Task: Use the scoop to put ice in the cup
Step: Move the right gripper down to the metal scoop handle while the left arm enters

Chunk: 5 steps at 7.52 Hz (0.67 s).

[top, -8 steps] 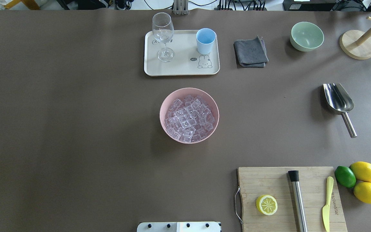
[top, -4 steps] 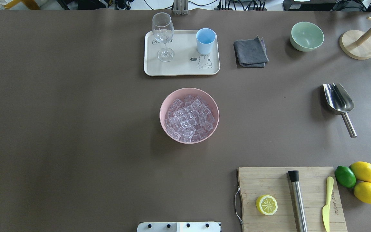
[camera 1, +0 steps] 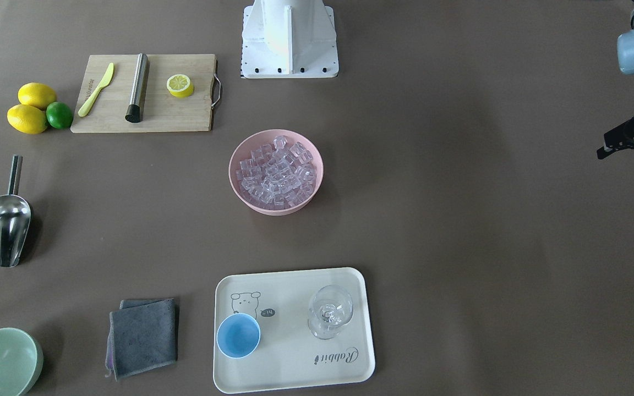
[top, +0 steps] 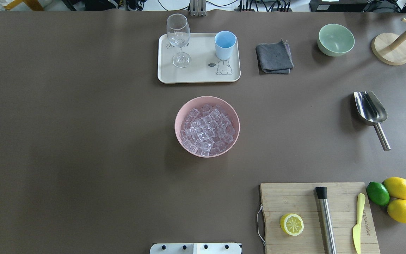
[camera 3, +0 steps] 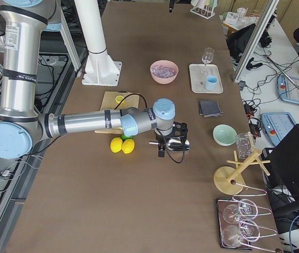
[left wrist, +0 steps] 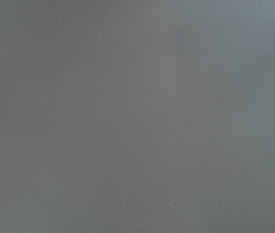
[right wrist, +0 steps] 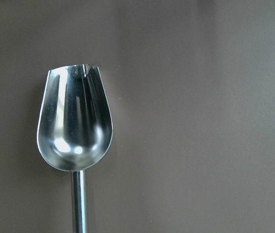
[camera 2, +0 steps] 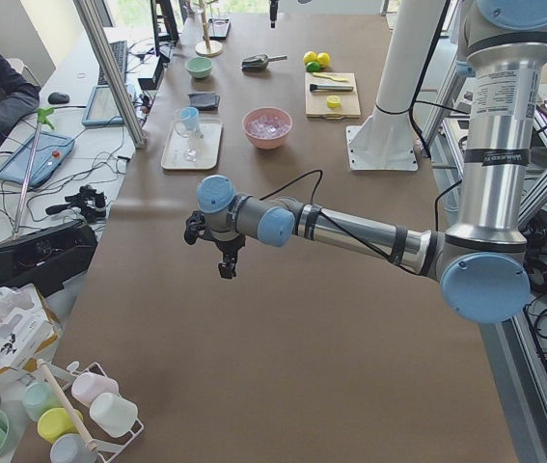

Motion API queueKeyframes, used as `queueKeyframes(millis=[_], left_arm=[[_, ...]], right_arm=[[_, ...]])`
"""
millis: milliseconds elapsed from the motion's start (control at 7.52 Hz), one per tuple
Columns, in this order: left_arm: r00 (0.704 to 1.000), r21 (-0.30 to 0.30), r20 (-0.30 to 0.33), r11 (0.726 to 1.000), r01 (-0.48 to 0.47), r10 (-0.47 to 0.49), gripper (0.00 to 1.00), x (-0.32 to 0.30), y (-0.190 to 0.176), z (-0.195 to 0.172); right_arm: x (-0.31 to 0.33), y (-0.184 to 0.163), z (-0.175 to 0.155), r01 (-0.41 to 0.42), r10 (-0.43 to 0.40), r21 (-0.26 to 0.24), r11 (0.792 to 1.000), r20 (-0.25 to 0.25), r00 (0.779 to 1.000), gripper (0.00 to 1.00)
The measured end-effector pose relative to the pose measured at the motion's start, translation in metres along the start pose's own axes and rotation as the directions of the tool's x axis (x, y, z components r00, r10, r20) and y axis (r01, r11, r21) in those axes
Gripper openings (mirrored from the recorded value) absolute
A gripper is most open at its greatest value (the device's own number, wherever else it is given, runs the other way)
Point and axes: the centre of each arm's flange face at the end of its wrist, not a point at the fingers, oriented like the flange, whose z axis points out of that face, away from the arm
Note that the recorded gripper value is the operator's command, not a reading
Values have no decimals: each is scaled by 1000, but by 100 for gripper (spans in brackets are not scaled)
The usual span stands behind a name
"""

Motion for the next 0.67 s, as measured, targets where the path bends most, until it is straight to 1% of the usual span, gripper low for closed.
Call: queueKeyframes(millis=[133, 266, 399, 665], left_arm=[[998, 3, -12, 998, -59, 60, 98, 31, -14, 2], [992, 10, -26, 993, -121, 122, 98, 64, -26, 3], [980, 14, -44, 981, -192, 192, 98, 102, -32, 6], [945, 11, -85, 948, -317, 316, 98, 175, -33, 17]], right_arm=[[-8, 5, 12, -34, 34, -3, 999, 19, 999, 100], [-14, 12, 22, -51, 52, -13, 999, 29, 998, 100], [-22, 17, 32, -55, 56, -31, 998, 32, 998, 100], [-38, 24, 54, -32, 34, -74, 997, 26, 999, 100]])
